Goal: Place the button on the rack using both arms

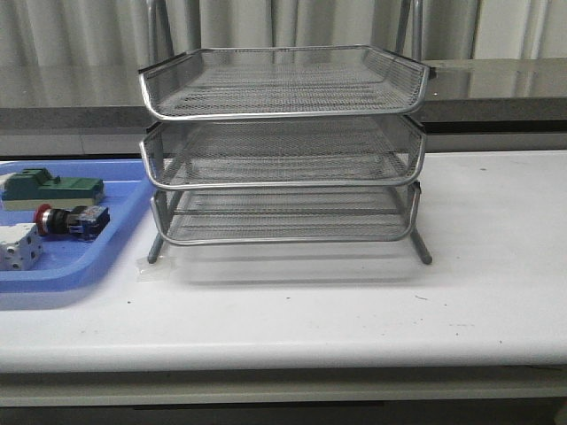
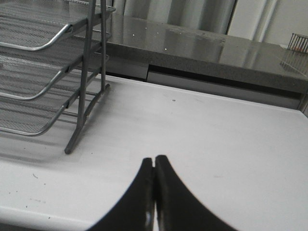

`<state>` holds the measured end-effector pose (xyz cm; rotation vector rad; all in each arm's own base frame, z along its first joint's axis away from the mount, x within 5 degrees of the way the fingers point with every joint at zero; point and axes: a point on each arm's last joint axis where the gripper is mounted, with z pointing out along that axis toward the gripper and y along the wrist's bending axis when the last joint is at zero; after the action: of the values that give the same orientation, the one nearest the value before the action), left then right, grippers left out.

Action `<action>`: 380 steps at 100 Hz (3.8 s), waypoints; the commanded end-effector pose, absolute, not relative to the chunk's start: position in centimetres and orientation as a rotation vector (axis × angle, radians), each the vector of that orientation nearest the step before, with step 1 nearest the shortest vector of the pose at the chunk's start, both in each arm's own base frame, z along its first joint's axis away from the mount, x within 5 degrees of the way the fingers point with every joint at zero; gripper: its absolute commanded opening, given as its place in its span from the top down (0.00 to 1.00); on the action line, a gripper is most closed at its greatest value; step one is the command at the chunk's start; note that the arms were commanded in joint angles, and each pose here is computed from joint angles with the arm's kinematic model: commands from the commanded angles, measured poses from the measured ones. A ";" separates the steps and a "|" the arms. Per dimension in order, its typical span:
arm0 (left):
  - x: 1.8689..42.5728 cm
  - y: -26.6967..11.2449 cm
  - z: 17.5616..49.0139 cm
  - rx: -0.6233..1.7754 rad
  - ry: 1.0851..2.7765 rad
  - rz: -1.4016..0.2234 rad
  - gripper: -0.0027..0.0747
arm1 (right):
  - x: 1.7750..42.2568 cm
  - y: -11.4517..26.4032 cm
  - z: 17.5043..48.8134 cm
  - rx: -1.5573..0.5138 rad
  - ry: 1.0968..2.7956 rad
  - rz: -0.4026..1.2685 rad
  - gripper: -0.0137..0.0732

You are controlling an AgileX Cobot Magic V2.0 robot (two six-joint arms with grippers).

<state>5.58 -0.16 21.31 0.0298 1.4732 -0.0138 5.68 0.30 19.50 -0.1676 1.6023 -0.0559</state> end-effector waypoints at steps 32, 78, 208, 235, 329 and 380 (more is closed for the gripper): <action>5.4 -0.2 21.1 0.020 1.392 -0.032 0.99 | 5.0 0.4 24.3 -0.080 1.418 0.057 0.91; 5.4 -0.2 21.1 0.020 1.392 -0.032 0.99 | 9.0 1.3 32.0 0.025 1.956 0.206 0.91; 5.4 -0.2 21.1 0.020 1.392 -0.032 0.99 | 23.0 5.6 26.5 0.384 2.221 0.812 0.31; 5.4 -0.2 21.1 0.020 1.392 -0.032 0.99 | 25.7 6.9 24.5 0.378 2.164 1.007 0.31; 5.4 -0.2 21.1 0.020 1.392 -0.032 0.99 | 31.9 9.0 21.0 0.328 2.177 1.271 0.48; 5.4 -0.2 21.1 0.020 1.392 -0.032 0.99 | 30.9 9.2 20.1 0.187 2.270 1.222 0.84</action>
<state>5.58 -0.16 21.31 0.0298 1.4732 -0.0138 31.41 8.61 18.18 0.3296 2.3194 1.1452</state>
